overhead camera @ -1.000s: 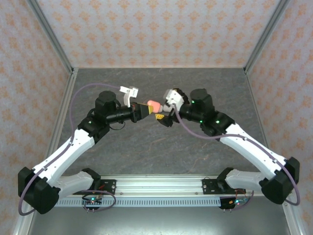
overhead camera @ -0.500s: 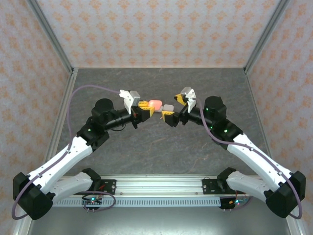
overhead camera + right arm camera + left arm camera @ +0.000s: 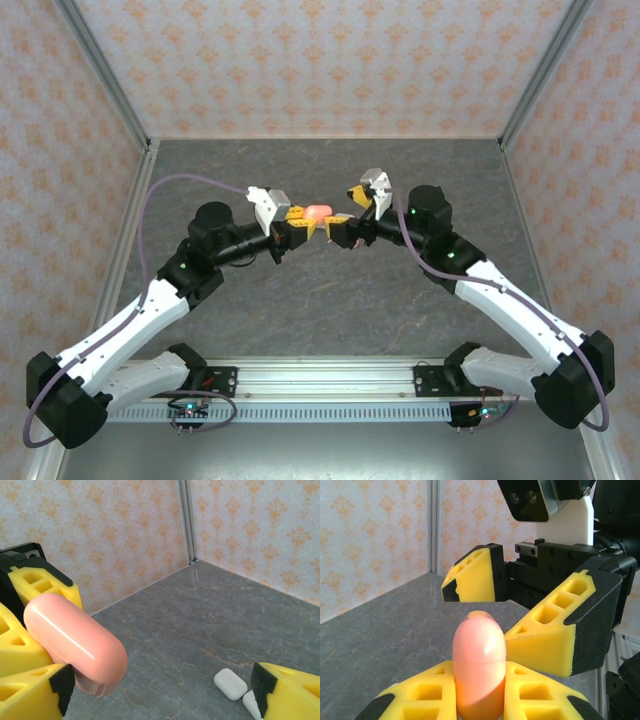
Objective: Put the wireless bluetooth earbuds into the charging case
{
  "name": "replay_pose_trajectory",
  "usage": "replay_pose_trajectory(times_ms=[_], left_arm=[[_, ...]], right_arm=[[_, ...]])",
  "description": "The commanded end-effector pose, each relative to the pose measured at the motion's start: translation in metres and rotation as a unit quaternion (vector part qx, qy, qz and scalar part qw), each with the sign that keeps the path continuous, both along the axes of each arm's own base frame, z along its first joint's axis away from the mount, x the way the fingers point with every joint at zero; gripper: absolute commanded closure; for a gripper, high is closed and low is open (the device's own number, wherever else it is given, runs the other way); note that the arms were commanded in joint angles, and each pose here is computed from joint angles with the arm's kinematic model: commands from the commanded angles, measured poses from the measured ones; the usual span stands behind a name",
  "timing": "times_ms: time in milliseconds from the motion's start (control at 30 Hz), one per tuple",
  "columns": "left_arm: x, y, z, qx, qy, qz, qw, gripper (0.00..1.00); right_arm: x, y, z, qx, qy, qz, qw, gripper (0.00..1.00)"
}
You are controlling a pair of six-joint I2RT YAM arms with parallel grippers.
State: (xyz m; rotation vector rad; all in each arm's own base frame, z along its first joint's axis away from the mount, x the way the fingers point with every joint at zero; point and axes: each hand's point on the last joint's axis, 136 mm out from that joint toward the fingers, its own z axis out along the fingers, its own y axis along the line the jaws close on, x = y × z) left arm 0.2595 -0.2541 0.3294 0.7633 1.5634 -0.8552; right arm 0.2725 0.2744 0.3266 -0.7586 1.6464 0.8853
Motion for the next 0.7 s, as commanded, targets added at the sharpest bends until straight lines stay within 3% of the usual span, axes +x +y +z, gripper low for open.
replay_pose_trajectory(times_ms=[0,667], left_arm=[[-0.009,-0.005,0.010,0.006,-0.021,-0.024,0.999,1.00],[-0.006,-0.005,-0.005,0.031,-0.015,-0.015,0.999,1.00]], right_arm=[[0.011,0.000,0.026,0.011,-0.027,-0.012,1.000,0.09],[0.024,-0.004,0.030,-0.014,-0.015,-0.021,1.000,0.09]])
